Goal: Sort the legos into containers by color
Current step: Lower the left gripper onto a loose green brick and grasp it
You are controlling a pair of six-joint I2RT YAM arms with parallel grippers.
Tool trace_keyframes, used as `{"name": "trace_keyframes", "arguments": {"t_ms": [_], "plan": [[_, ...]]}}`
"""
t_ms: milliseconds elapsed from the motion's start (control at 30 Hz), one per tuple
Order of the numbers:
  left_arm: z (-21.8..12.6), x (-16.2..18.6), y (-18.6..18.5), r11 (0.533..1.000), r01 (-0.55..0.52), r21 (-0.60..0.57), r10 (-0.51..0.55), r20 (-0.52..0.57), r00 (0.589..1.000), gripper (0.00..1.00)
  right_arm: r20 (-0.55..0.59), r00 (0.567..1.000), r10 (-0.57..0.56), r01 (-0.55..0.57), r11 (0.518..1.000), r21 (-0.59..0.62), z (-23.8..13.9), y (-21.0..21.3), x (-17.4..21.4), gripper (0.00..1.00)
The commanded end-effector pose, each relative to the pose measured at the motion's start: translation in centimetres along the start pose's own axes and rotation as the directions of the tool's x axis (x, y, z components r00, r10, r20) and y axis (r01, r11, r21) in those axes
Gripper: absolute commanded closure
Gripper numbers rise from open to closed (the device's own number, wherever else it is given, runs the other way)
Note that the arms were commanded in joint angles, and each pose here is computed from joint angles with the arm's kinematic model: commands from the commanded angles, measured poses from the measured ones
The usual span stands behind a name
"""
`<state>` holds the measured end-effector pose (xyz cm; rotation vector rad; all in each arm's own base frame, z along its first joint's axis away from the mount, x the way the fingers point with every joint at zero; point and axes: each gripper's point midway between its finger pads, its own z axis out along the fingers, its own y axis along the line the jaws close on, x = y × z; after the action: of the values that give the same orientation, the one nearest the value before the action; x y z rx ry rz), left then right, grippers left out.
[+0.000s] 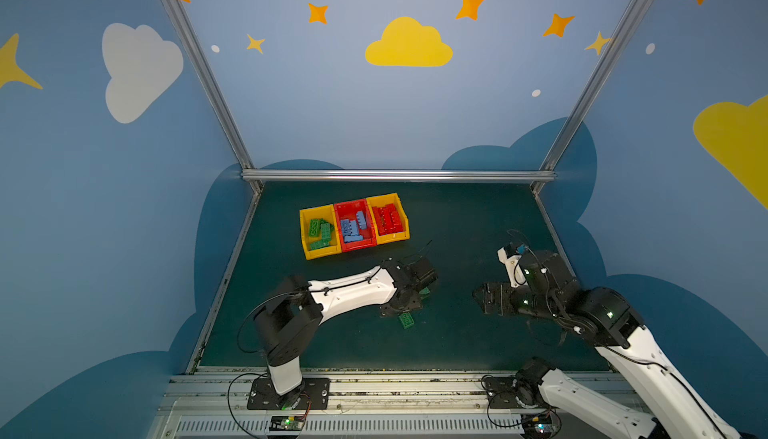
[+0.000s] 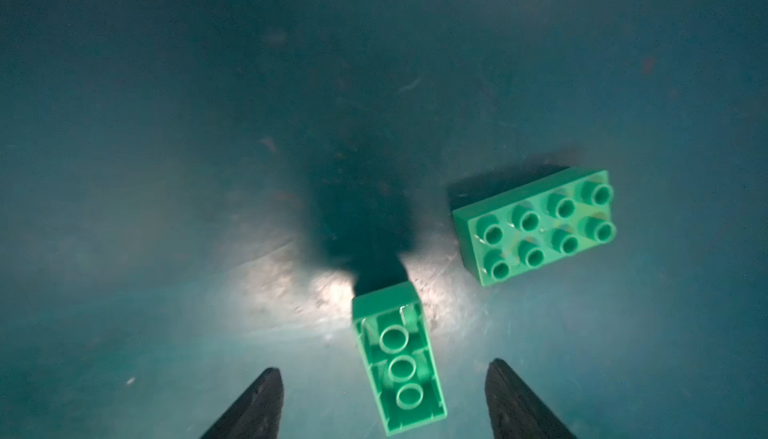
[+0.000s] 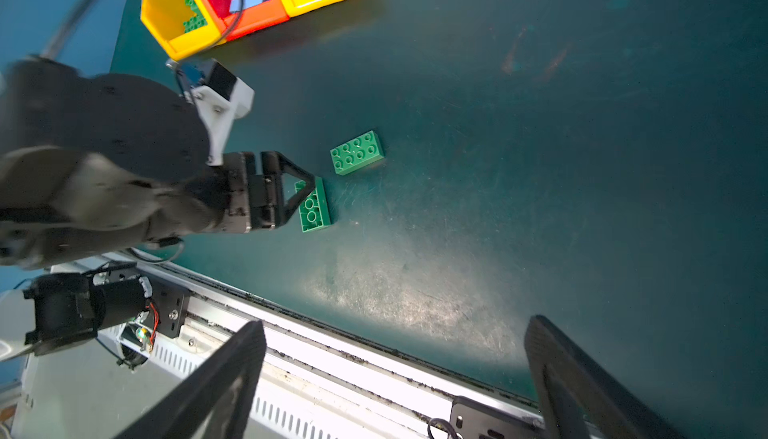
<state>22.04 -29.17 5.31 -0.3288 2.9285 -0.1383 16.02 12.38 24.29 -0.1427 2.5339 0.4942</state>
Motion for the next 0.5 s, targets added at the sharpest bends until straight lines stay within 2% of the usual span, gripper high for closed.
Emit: {"name": "trace_keyframes", "arguments": {"t_ms": [0, 200, 333, 467], "plan": [[0.4, 0.4, -0.6, 1.000, -0.019, 0.007, 0.020, -0.030, 0.999, 0.24, 0.009, 0.997, 0.076, -0.076, 0.997, 0.030, -1.1, -0.9, 0.4, 0.05], [1.8, 1.4, 0.0, 0.999, -0.040, -0.013, 0.039, -0.077, 0.996, 0.25, 0.008, 0.992, 0.128, -0.128, 0.991, 0.048, -2.3, -1.6, 1.1, 0.05], [2.9, 2.6, 0.2, 0.999, -0.036, -0.002, 0.035, -0.127, 0.991, 0.29, 0.003, 0.987, 0.158, -0.158, 0.987, 0.041, -2.6, -1.7, 1.6, 0.05], [3.3, 2.8, 0.7, 0.999, -0.053, -0.013, 0.051, -0.134, 0.990, 0.32, 0.004, 0.985, 0.173, -0.173, 0.985, 0.023, -2.7, -1.5, 1.8, 0.05]]}}
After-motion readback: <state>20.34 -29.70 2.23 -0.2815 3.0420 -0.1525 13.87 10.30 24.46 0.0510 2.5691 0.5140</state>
